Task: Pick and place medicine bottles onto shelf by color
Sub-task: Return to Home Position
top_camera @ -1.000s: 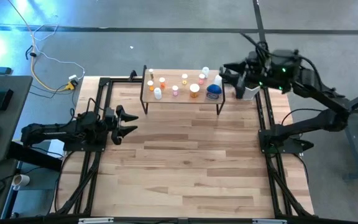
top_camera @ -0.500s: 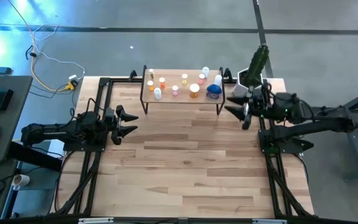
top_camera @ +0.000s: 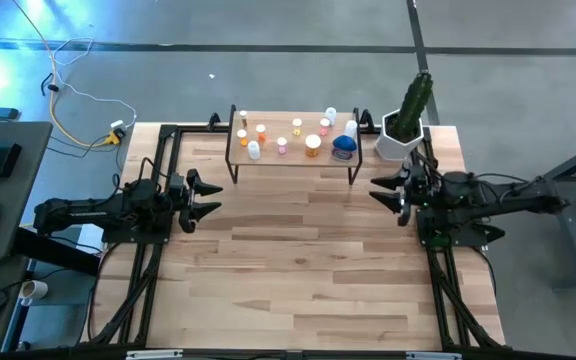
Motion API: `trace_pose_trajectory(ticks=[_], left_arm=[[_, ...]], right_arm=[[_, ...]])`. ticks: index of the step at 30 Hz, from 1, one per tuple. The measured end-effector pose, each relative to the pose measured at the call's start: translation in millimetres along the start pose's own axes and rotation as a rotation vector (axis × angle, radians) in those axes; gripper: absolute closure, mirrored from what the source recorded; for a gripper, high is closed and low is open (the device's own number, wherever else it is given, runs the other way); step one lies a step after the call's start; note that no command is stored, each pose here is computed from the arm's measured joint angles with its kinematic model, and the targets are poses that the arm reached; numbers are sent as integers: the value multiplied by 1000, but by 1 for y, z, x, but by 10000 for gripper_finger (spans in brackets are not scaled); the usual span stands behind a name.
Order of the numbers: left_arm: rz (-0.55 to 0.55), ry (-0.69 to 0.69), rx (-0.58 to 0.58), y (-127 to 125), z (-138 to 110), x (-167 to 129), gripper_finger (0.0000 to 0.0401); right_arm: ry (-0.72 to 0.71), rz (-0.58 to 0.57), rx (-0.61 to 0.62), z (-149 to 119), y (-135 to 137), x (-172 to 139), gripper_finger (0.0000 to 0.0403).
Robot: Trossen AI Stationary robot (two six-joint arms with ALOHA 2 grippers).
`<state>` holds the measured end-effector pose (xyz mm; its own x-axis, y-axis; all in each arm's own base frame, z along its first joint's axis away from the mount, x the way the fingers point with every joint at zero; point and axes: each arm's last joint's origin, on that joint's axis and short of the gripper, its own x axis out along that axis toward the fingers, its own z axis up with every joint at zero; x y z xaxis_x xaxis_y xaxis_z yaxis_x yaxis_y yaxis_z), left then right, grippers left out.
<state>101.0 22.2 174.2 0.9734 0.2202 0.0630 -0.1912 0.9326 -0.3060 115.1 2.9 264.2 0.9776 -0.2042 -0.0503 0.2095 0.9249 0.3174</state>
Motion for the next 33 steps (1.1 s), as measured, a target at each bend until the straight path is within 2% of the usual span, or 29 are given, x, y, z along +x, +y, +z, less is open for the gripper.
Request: trace_pose_trajectory(ticks=[3,9,16,23,33], left_arm=[[1,0,0,0,0,0,158],[3,-1,0,0,0,0,158],[3,-1,0,0,0,0,158],[3,-2,0,0,0,0,158],[3,-2,0,0,0,0,158]], right_arm=[[-2,55,3,-8,-3,-6,201],[-32,87,9,-19,-10,-15,201],[-12,81,36,-58,-23,-13,201],[-25,76,130,-85,-33,-15,201],[-17,71,151,-87,-33,-14,201]])
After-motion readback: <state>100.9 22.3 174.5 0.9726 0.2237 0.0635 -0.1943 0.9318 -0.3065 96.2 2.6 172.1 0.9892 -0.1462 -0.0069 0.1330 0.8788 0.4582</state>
